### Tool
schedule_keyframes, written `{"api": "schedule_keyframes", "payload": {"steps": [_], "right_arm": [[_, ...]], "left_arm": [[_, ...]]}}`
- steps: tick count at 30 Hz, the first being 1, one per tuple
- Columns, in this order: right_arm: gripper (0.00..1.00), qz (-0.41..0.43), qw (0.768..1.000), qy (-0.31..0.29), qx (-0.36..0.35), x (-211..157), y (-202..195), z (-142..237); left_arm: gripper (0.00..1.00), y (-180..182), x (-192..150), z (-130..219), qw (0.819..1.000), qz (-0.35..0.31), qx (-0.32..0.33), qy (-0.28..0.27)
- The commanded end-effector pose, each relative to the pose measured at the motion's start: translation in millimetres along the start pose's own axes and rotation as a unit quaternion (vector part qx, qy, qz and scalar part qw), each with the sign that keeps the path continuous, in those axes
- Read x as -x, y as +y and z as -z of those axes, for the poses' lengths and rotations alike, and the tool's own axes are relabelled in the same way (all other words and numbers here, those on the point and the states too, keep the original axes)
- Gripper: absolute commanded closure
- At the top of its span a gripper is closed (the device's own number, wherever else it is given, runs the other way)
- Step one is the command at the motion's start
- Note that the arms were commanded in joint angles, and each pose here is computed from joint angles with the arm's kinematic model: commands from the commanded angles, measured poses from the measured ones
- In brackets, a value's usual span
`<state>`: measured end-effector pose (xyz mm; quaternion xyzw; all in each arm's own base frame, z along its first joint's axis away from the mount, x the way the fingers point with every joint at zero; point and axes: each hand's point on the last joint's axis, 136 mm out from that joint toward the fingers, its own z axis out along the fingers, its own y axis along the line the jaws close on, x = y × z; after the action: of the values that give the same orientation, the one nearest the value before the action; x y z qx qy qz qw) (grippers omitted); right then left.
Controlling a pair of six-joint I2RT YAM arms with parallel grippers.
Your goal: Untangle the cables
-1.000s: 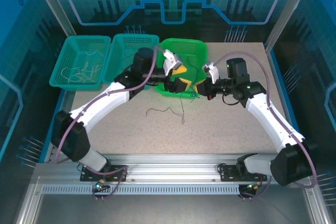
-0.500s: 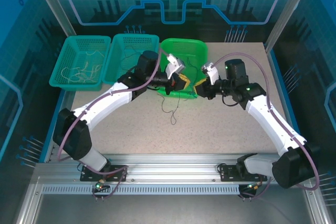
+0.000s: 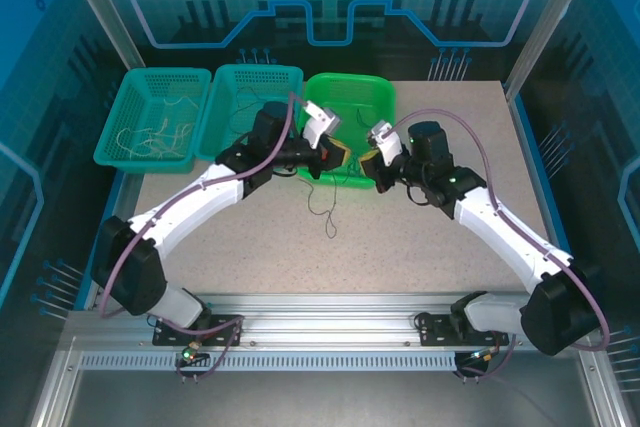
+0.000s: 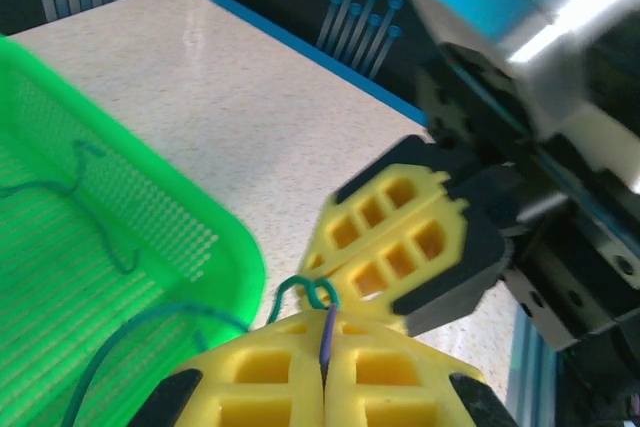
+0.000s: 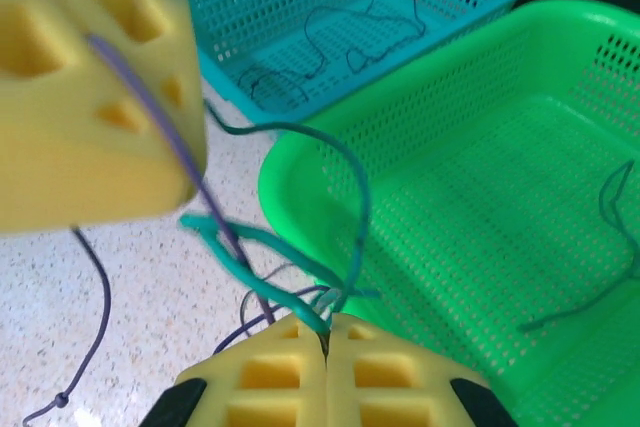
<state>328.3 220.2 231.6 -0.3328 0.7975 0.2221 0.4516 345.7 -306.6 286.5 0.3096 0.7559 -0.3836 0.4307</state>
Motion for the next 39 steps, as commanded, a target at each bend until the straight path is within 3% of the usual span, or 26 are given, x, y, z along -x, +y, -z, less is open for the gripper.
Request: {"api": "schedule_keyframes", "payload": {"steps": [1, 6, 12, 17, 20, 21, 24, 30, 35, 39], "right_arm": [[1.0, -0.052, 0.984, 0.163, -0.045, -102.4, -9.7, -7.6], [1.0, -0.046, 0.984, 0.17, -0.034, -123.1, -0.2, -6.2], [1.0, -0.075, 0.986, 0.143, -0.036, -118.9, -3.5, 0.4], [0.98, -0.093, 0.993, 0.079, -0.006, -80.9, 6.4, 7.0], [0.83, -0.118, 0.993, 0.005, 0.015, -32.7, 11.6, 17.8], [0.73, -0.13, 0.991, -0.016, 0.021, -17.7, 11.0, 21.8], [0.59, -0.163, 0.985, -0.039, 0.031, 15.3, 7.0, 31.7], [0.54, -0.22, 0.972, -0.048, 0.069, 40.8, 5.4, 36.3], [0.45, -0.253, 0.96, -0.063, 0.103, 42.2, 10.3, 27.6], [0.42, -0.272, 0.955, -0.045, 0.111, 33.8, 8.8, 19.4]], "left_arm": [[1.0, 10.1, 127.2, 103.2, 0.968, -0.031, 0.09, -0.23], [1.0, 56.7, 134.5, 162.6, 0.943, -0.002, 0.192, -0.273], [1.0, 72.9, 125.6, 182.2, 0.935, 0.002, 0.23, -0.27], [1.0, 50.4, 121.0, 161.8, 0.957, -0.008, 0.137, -0.256], [1.0, 39.1, 115.4, 151.7, 0.966, -0.013, 0.091, -0.241], [1.0, 34.1, 112.2, 146.3, 0.97, -0.016, 0.069, -0.232], [1.0, 21.3, 96.0, 123.6, 0.982, -0.017, 0.004, -0.189], [1.0, -3.6, 56.3, 71.9, 0.991, -0.033, -0.06, -0.112], [1.0, -32.3, 43.3, 57.4, 0.985, -0.058, -0.136, -0.089], [1.0, -34.3, 31.9, 52.1, 0.984, -0.064, -0.154, -0.069]]}}
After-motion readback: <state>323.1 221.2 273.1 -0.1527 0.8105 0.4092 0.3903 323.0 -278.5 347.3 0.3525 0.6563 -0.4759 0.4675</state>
